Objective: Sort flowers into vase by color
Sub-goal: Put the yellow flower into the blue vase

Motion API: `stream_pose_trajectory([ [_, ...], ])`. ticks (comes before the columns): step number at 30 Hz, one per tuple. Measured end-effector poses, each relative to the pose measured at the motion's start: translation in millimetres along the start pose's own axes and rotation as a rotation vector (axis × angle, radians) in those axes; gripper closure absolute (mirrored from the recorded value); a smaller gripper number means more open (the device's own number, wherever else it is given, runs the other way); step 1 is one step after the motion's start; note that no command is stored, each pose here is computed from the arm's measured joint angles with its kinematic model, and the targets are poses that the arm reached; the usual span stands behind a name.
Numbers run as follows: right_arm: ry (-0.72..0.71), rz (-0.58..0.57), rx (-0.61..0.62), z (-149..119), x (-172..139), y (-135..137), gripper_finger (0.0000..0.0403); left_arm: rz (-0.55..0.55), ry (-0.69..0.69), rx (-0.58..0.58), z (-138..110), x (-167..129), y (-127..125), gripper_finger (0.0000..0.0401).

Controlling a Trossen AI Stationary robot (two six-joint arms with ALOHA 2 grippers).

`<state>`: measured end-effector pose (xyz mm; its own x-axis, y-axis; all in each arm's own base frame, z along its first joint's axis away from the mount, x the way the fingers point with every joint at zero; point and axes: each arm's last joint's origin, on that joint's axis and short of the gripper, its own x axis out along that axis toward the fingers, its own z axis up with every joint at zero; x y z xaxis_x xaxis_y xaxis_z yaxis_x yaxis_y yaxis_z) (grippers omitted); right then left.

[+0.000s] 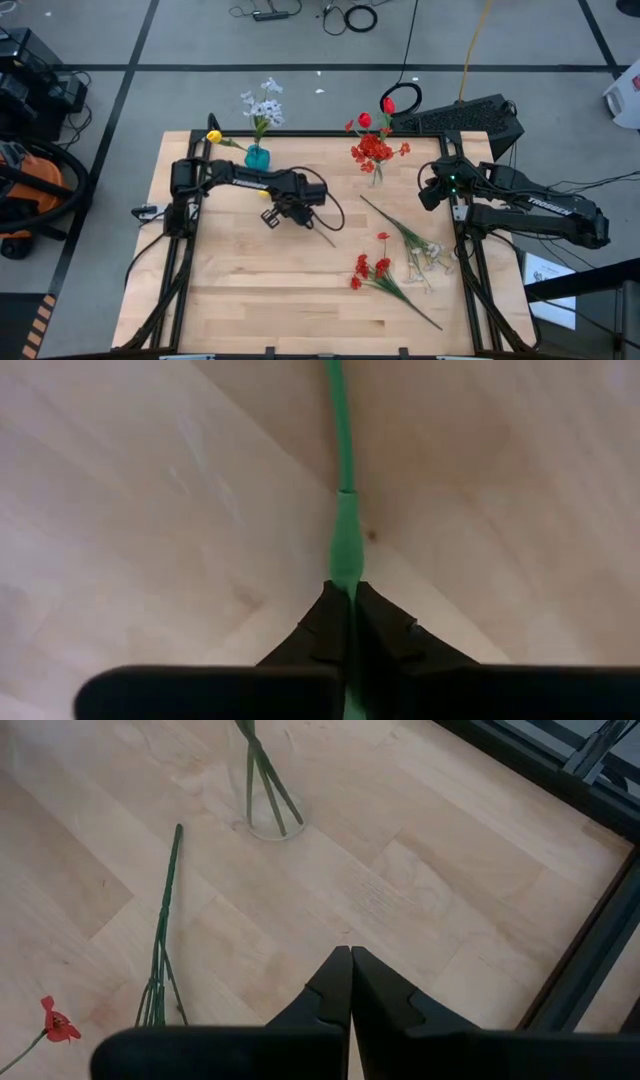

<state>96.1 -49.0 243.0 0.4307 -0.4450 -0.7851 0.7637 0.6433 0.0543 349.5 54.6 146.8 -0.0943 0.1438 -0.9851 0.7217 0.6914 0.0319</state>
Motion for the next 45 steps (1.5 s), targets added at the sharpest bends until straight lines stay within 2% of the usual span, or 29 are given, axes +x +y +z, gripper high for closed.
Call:
stream_pose_trajectory([
  [7, 0.000, -0.001, 0.000, 0, 0, 0, 0.0403, 0.041, -0.061, -0.194, 8, 1, 1, 0.0354],
  [12, 0.000, -0.001, 0.000, 0, 0, 0, 0.0403, 0.066, -0.069, -0.203, 10, 0, 3, 0.0350],
  [17, 0.000, -0.001, 0.000, 0, 0, 0, 0.0403, 0.196, -0.013, -0.239, 14, -1, 7, 0.0349],
  [22, 0.000, -0.001, 0.000, 0, 0, 0, 0.0403, 0.245, -0.010, -0.216, 22, -3, 4, 0.0349],
  [24, 0.000, -0.001, 0.000, 0, 0, 0, 0.0403, 0.252, -0.012, -0.173, 25, -4, 2, 0.0349],
  [29, 0.000, -0.001, 0.000, 0, 0, 0, 0.0403, 0.300, 0.046, 0.132, 40, -8, -9, 0.0348],
  [32, 0.000, -0.001, 0.000, 0, 0, 0, 0.0403, 0.356, 0.084, 0.224, 50, -10, -14, 0.0348],
  [37, 0.006, 0.002, 0.002, -2, 3, 0, 0.0403, 0.526, 0.096, 0.101, 62, -17, -13, 0.0348],
  [41, 0.004, 0.007, 0.003, -2, 3, 0, 0.0403, 0.546, 0.084, 0.102, 69, -18, -19, 0.0348],
  [45, 0.003, 0.007, 0.003, -2, 3, 0, 0.0403, 0.563, 0.050, 0.053, 76, -20, -24, 0.0348],
])
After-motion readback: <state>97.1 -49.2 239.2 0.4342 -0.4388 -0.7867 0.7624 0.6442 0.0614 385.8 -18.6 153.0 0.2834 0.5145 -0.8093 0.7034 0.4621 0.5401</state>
